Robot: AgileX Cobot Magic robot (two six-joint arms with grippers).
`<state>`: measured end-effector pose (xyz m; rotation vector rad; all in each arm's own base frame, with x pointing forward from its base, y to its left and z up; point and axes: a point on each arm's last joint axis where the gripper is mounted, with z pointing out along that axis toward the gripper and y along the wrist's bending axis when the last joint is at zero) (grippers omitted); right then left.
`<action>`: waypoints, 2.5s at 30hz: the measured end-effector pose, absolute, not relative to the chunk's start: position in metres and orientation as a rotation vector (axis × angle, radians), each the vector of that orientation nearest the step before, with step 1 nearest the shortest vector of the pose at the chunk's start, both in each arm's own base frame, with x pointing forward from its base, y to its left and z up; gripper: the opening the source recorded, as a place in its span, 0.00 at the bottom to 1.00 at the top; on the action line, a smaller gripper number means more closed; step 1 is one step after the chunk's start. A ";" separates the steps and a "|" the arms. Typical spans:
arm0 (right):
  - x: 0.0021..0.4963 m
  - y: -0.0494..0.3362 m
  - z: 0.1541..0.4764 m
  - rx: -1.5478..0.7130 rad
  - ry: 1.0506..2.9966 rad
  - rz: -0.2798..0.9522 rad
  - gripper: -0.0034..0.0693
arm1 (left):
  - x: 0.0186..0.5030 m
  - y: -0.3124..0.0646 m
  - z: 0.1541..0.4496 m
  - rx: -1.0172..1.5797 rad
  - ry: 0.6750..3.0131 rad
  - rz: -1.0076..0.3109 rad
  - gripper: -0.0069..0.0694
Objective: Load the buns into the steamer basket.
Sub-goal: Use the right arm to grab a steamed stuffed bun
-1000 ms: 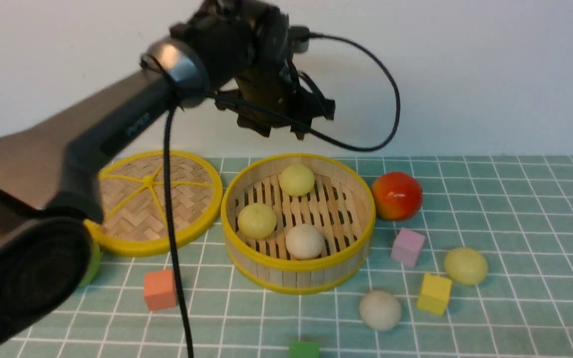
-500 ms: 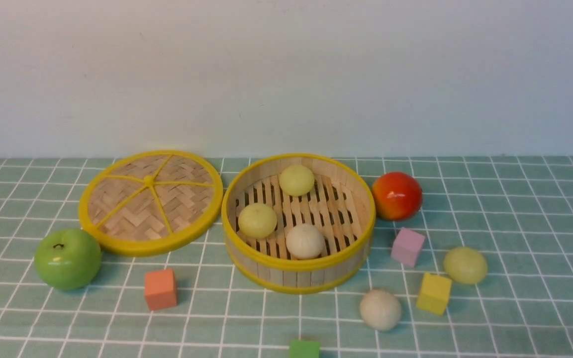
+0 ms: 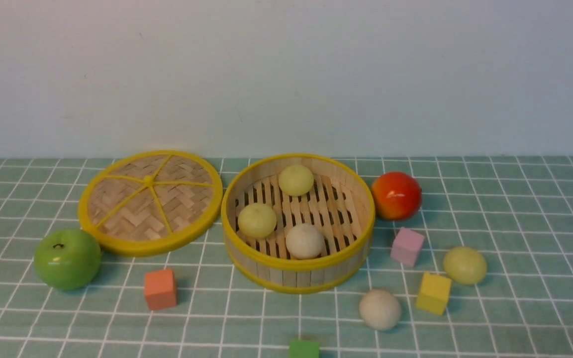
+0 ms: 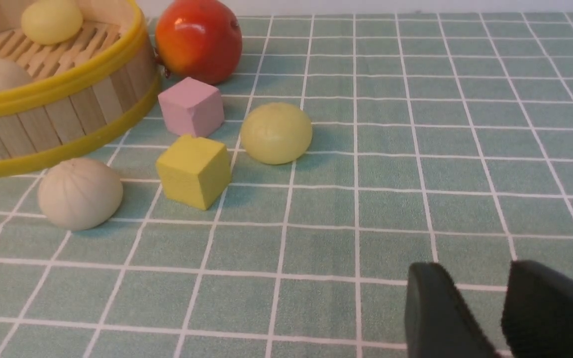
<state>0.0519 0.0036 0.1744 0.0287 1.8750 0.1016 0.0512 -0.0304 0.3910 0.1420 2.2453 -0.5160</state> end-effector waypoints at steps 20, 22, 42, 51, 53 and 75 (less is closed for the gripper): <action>0.052 0.004 0.174 0.029 1.875 0.102 0.37 | -0.009 0.011 0.315 -0.122 1.929 -0.712 0.07; 0.052 0.004 0.174 0.029 1.875 0.102 0.37 | -0.009 0.011 0.315 -0.122 1.930 -0.712 0.07; 0.052 0.004 0.174 0.029 1.875 0.102 0.37 | 0.040 0.000 0.244 -0.208 1.761 -0.224 0.08; 0.052 0.004 0.174 0.029 1.874 0.102 0.37 | 0.051 0.007 0.169 -0.195 1.907 -0.027 0.08; 0.052 0.004 0.174 0.029 1.874 0.102 0.38 | 0.051 0.007 0.169 -0.187 1.896 -0.021 0.08; 0.052 0.004 0.174 0.029 1.874 0.102 0.38 | 0.052 0.002 0.169 -0.096 1.899 -0.069 0.10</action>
